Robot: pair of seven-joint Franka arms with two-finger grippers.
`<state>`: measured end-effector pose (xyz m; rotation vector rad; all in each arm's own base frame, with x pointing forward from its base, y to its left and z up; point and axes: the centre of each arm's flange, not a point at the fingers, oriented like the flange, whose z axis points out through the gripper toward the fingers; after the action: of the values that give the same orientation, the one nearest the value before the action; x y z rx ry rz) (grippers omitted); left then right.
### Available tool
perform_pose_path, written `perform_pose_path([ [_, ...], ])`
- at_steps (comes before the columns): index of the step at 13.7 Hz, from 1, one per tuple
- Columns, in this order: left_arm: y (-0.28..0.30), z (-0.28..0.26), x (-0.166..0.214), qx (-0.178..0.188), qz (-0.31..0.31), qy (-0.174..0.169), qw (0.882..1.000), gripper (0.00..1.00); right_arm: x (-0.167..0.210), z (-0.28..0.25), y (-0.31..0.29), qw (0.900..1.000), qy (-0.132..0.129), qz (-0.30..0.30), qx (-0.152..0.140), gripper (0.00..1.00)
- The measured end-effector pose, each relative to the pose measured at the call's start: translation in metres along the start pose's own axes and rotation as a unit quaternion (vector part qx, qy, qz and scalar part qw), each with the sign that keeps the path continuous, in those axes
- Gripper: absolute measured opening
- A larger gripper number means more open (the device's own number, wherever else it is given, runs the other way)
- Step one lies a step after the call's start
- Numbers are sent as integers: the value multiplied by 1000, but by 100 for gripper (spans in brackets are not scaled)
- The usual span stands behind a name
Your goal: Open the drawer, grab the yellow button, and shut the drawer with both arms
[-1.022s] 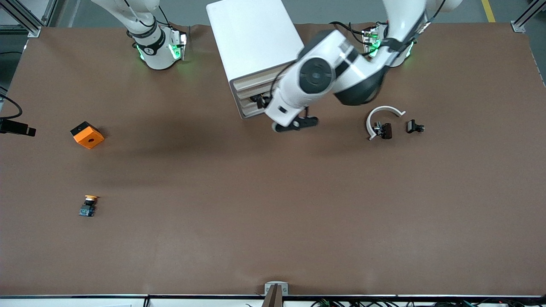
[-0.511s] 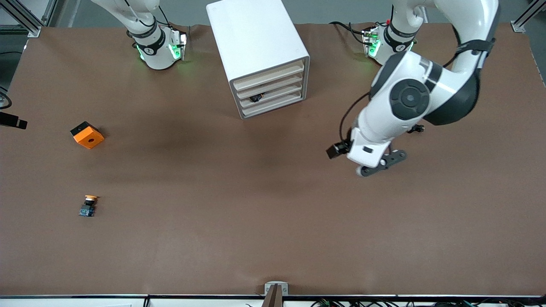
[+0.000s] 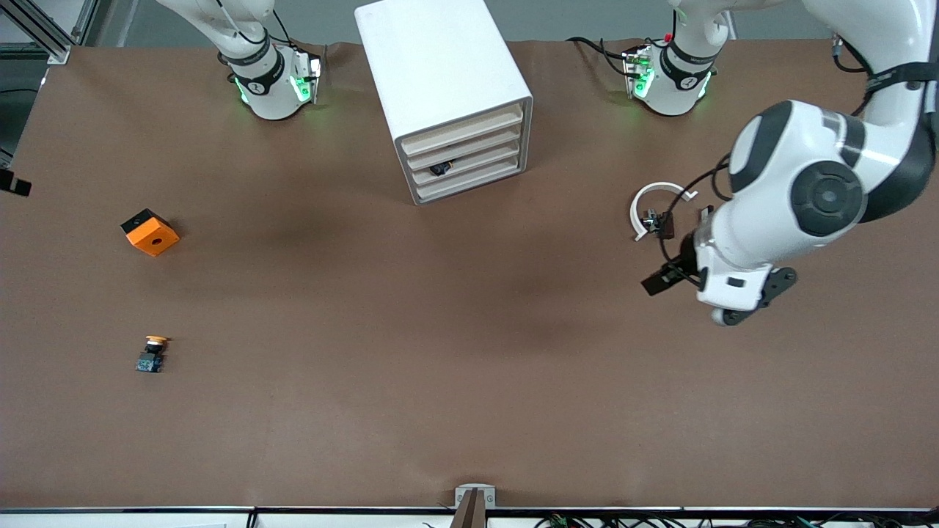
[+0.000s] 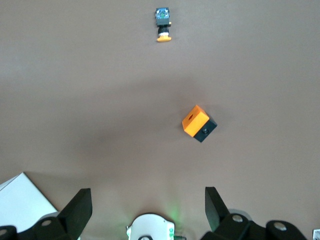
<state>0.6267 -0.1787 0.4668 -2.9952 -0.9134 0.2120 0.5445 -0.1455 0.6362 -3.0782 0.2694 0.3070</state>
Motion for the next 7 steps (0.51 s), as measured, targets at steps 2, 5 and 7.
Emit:
perform_pose_path([
  [2, -16, 0, 16, 2, -17, -5, 1000, 100, -22, -19, -18, 1000, 6, -15, -1, 100],
  [5, -37, 2, 30, 17, 16, -23, 999, 100, -37, -28, -49, 999, 3, -39, -7, 100],
  [7, -58, 3, 44, 22, 89, -39, 995, 100, -39, -23, -46, 999, 1, -37, -7, 100],
])
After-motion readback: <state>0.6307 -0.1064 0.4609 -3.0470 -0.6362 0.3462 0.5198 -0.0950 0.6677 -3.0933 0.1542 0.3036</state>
